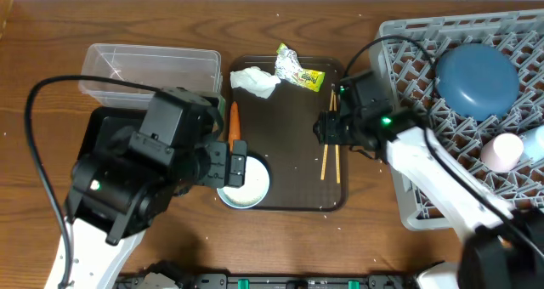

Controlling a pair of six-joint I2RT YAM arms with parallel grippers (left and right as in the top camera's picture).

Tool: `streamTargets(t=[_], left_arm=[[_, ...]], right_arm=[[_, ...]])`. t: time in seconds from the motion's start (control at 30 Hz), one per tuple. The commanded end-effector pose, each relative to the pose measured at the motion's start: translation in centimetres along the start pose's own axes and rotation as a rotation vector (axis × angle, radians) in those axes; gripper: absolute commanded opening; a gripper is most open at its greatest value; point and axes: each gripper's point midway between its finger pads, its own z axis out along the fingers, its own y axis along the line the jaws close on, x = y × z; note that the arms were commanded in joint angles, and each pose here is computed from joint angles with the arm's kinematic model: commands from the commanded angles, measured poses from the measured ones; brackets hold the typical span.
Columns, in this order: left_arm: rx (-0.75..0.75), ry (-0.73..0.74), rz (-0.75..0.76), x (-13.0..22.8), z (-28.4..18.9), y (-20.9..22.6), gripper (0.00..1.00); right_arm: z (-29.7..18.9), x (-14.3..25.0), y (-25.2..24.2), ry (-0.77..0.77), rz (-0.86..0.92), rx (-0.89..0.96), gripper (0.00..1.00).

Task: Sort waste into correct bins and load items into the dishwasher rack
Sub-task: 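Grasp the chopsticks with the right gripper and carry them to the rack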

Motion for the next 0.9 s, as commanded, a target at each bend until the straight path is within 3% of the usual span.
streamTargets(t=[0.0, 0.17, 0.3, 0.4, 0.47, 0.5, 0.7, 0.87], left_arm=[[-0.022, 0.013, 0.005, -0.3, 0.5, 0.3, 0.98], [-0.028, 0.053, 0.004, 0.0, 1.2, 0.3, 0.98], [-0.034, 0.072, 0.004, 0.1, 1.6, 0.3, 0.98], [-0.035, 0.073, 0.004, 0.1, 1.6, 0.3, 0.98], [-0.033, 0.070, 0.004, 0.0, 1.6, 0.3, 0.98], [-0.033, 0.068, 0.004, 0.0, 1.6, 0.3, 0.98], [-0.033, 0.069, 0.004, 0.0, 1.7, 0.3, 0.98], [-0.034, 0.069, 0.004, 0.0, 1.6, 0.3, 0.98]], right_arm=[[2.9, 1.7, 0.0, 0.075, 0.110, 0.031, 0.43], [6.7, 3.2, -2.3, 0.130, 0.176, 0.133, 0.46], [8.4, 3.9, -3.4, 0.151, 0.206, 0.181, 0.43], [8.5, 4.2, -3.6, 0.160, 0.210, 0.190, 0.31], [8.5, 4.1, -3.5, 0.160, 0.212, 0.183, 0.07], [8.6, 3.9, -3.1, 0.154, 0.206, 0.163, 0.01], [6.2, 1.6, -1.8, 0.082, 0.074, 0.104, 0.01], [-0.5, -1.3, 0.0, -0.067, -0.068, 0.042, 0.01]])
